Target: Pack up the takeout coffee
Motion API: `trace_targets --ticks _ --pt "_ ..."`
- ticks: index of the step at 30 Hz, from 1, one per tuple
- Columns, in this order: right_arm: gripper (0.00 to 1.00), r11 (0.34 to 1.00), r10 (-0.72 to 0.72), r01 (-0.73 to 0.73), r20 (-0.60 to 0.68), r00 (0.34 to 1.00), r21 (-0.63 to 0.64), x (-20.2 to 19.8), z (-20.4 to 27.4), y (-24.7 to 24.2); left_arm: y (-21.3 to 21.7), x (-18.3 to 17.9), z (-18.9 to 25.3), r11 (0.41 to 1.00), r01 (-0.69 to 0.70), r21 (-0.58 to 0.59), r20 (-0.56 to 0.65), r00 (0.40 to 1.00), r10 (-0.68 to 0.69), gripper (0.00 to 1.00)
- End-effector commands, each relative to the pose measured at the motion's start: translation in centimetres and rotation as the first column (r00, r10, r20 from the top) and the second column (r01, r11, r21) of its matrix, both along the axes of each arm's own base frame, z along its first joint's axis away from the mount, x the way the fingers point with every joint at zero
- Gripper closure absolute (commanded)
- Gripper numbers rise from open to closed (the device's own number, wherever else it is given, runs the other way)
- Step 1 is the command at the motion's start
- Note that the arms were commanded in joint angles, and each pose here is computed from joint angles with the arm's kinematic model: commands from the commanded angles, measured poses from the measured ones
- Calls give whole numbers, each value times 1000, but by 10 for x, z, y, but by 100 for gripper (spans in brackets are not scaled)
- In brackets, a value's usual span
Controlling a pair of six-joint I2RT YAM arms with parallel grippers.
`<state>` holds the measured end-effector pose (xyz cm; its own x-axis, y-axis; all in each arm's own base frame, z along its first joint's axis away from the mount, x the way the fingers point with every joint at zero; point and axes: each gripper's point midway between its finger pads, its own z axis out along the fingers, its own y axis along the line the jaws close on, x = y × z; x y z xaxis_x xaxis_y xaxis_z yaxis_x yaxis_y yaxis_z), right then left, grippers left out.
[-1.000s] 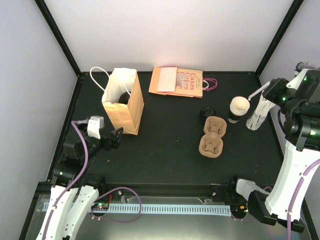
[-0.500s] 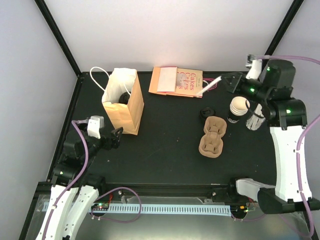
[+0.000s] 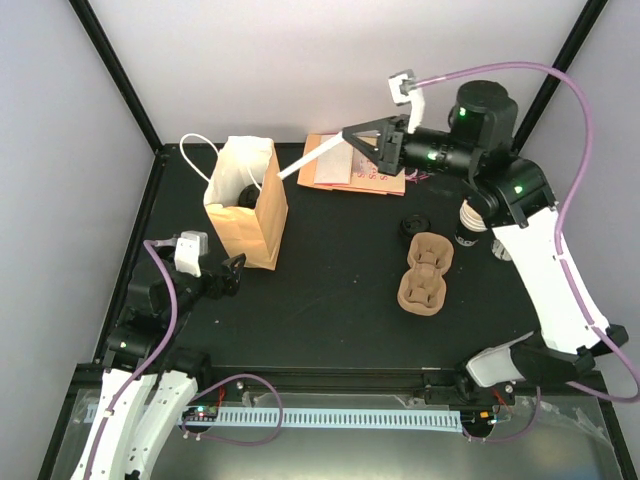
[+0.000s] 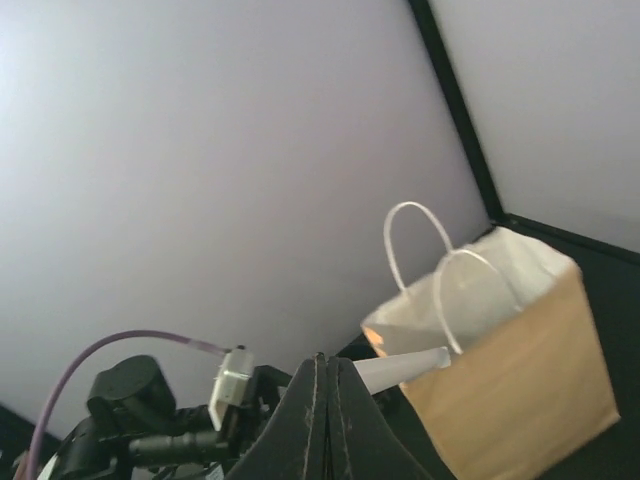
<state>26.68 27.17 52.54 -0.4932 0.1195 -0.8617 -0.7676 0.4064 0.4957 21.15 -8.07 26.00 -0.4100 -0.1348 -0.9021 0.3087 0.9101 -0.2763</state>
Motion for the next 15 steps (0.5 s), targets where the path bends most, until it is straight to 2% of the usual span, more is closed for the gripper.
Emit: trace_targets --ticks 1,6,15 --pt "99 993 109 -114 139 984 28 -21 30 28 2 2 7 1000 -16 -11 22 1000 17 1" --pt "99 983 172 -180 163 972 34 -24 35 58 2 3 7 1000 -20 -11 18 1000 21 1" --pt "99 989 146 -146 147 978 -10 2 13 102 3 2 7 1000 -26 -11 19 999 26 1"
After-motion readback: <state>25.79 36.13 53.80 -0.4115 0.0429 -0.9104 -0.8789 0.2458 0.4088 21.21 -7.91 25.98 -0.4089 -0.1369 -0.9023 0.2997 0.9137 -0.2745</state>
